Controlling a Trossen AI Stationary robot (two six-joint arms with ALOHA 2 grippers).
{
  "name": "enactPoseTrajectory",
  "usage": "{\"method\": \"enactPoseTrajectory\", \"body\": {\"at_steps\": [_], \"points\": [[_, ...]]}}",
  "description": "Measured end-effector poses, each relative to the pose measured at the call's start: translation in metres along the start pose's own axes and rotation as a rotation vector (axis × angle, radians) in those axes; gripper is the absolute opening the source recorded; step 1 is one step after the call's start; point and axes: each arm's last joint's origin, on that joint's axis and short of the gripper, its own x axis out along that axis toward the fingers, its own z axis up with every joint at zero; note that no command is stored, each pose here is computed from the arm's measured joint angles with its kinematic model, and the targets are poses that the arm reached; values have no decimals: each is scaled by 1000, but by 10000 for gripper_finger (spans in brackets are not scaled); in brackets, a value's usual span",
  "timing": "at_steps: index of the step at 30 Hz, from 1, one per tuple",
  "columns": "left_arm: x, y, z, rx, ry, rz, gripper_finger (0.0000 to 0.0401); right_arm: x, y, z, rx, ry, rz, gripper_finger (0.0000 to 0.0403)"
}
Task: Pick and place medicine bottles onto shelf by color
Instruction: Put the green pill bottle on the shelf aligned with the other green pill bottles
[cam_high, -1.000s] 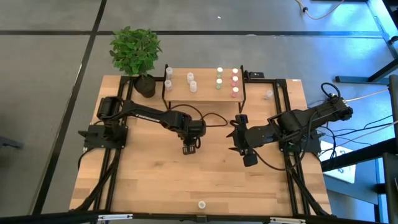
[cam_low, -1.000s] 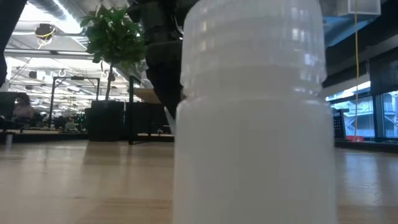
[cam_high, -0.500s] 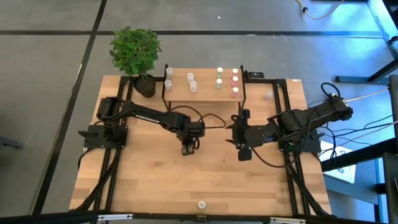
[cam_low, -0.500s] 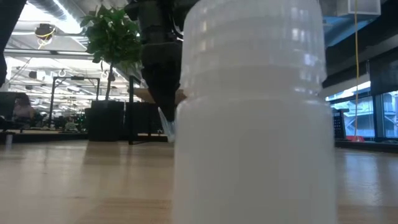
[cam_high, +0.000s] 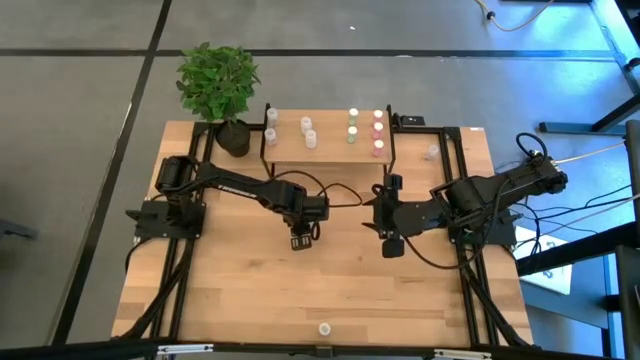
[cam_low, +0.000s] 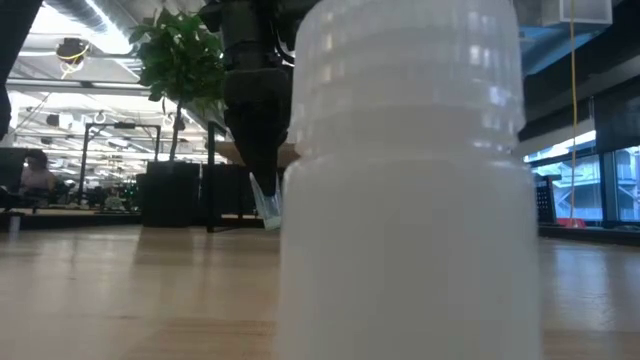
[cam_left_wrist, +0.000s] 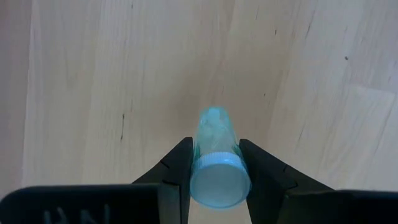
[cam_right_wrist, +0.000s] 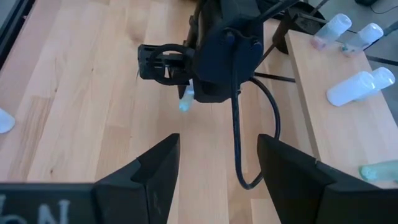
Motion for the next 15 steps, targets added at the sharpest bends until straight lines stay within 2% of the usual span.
{"method": "enactPoseTrajectory", "body": {"at_steps": [9,15], "points": [[0,-1,-4,-47,36,11,96,0,0,0,-1,0,1,217],[14,-4,-4,-107,74,25,98,0,0,0,0,0,1,217]]}}
